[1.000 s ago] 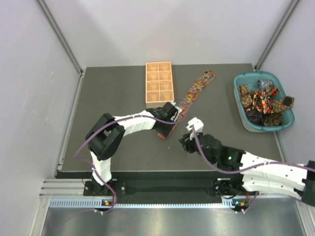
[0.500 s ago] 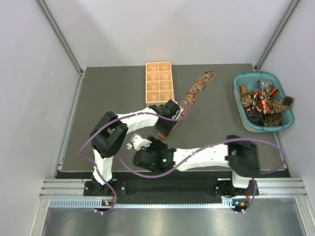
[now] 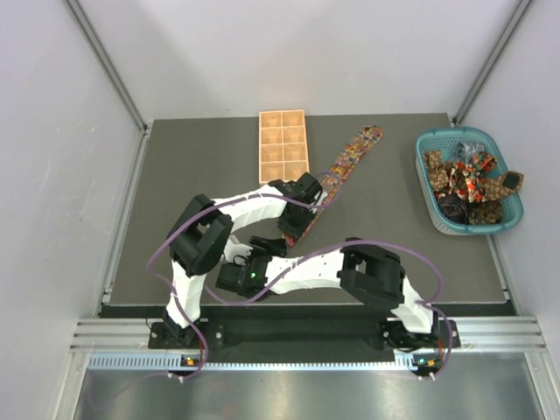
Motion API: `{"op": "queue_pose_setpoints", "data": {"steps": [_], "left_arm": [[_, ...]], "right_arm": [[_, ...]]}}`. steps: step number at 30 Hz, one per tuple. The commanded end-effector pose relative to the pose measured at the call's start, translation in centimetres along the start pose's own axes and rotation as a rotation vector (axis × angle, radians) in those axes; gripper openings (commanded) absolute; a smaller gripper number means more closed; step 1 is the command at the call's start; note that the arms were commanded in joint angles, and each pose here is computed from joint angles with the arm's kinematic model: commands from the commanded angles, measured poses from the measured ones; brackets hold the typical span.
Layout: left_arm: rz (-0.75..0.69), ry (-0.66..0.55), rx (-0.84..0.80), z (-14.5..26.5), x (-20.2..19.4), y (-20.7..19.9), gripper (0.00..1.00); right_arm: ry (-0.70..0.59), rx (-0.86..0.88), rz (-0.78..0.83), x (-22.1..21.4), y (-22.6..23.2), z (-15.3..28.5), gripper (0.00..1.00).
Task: Roll the ties
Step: Roll the tie
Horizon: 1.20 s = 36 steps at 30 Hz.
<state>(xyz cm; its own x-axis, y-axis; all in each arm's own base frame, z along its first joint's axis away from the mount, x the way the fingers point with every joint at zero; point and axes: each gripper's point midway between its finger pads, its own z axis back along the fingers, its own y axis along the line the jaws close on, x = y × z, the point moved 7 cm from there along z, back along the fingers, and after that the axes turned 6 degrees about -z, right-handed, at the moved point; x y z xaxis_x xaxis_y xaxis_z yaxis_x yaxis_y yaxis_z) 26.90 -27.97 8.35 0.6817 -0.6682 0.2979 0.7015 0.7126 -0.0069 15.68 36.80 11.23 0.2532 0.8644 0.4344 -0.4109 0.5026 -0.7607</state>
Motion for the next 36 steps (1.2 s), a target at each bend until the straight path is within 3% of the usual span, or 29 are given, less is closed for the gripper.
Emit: {"op": "queue_pose_setpoints", "data": {"steps": [1, 21, 30, 36], "left_arm": [[0.026, 0.311, -0.101, -3.1, -5.9, -1.3, 0.34], [0.039, 0.346, -0.092, -3.5, -5.7, -1.2, 0.35], [0.038, 0.343, -0.080, -3.4, -5.3, -1.1, 0.35], [0.034, 0.331, -0.074, -3.2, -5.0, -1.1, 0.36]], "right_arm": [[0.019, -0.070, 0.061, 0.4, -0.5, -1.0, 0.56], [0.113, -0.065, 0.125, -1.8, 0.8, -7.1, 0.53], [0.165, -0.106, 0.167, -3.1, 1.3, -8.5, 0.33], [0.177, -0.120, 0.153, -3.1, 0.9, -8.7, 0.14]]}}
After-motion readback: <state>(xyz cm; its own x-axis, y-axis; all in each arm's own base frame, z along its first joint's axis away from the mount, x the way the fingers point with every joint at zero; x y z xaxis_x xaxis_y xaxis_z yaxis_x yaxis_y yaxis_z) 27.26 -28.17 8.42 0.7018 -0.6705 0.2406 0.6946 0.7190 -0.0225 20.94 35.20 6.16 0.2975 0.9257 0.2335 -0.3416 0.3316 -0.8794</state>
